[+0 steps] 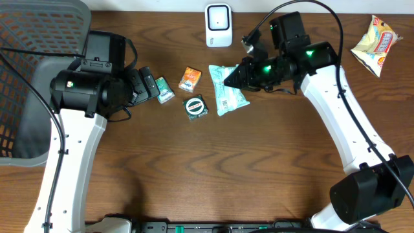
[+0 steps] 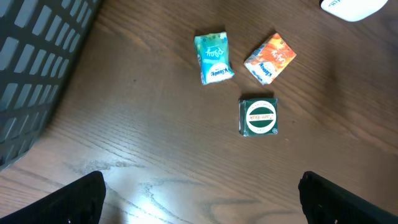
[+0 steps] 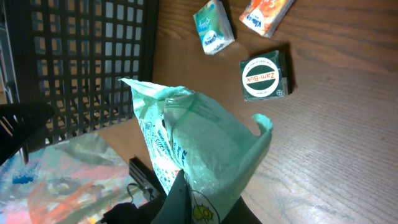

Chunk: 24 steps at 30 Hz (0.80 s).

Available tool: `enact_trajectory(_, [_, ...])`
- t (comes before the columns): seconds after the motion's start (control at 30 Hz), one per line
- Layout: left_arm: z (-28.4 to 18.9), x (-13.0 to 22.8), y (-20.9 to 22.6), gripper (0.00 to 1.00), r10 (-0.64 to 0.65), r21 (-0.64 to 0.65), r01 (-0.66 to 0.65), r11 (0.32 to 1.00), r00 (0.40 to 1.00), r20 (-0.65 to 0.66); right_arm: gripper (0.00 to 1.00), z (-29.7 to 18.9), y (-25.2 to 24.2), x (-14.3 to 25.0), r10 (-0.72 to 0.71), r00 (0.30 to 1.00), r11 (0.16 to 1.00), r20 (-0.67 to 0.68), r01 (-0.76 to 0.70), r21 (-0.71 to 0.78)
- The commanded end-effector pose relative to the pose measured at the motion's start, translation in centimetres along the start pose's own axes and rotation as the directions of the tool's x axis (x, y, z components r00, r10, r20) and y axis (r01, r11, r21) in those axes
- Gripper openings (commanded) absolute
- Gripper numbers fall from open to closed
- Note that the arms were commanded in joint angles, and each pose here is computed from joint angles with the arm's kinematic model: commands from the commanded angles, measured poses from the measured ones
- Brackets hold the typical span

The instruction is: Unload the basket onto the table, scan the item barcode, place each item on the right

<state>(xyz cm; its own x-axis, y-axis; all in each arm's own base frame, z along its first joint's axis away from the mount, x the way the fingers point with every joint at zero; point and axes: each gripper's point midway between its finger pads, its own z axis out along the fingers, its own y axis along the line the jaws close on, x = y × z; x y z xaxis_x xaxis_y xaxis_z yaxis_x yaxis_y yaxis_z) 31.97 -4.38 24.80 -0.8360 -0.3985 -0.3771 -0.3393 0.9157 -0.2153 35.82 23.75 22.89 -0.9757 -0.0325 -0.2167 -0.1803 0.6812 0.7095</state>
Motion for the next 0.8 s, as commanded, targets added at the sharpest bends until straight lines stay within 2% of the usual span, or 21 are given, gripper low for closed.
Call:
enact_trajectory(0.0, [-0.4, -0.3, 0.1, 0.98, 0.004, -0.004, -0.003, 1.000, 1.000, 0.014, 0.01, 0.1, -0.1, 0.1, 0.034, 0.999, 0.999, -0.003, -0.034, 0.009])
enact_trajectory(0.17, [-0.4, -0.3, 0.1, 0.98, 0.004, -0.004, -0.003, 1.000, 1.000, 0.014, 0.01, 0.0, -1.6, 0.4, 0.056, 0.998, 0.995, 0.001, -0.056, 0.088])
enact_trajectory(0.57, [-0.4, -0.3, 0.1, 0.98, 0.004, -0.004, -0.003, 1.000, 1.000, 0.014, 0.01, 0.0, -2.2, 0.5, 0.062, 0.998, 0.990, 0.006, -0.062, 0.123])
enact_trajectory(0.77, [-0.4, -0.3, 0.1, 0.98, 0.004, -0.004, -0.003, 1.000, 1.000, 0.014, 0.01, 0.0, -3.1, 0.2, 0.052, 0.998, 0.980, 0.028, -0.056, 0.188])
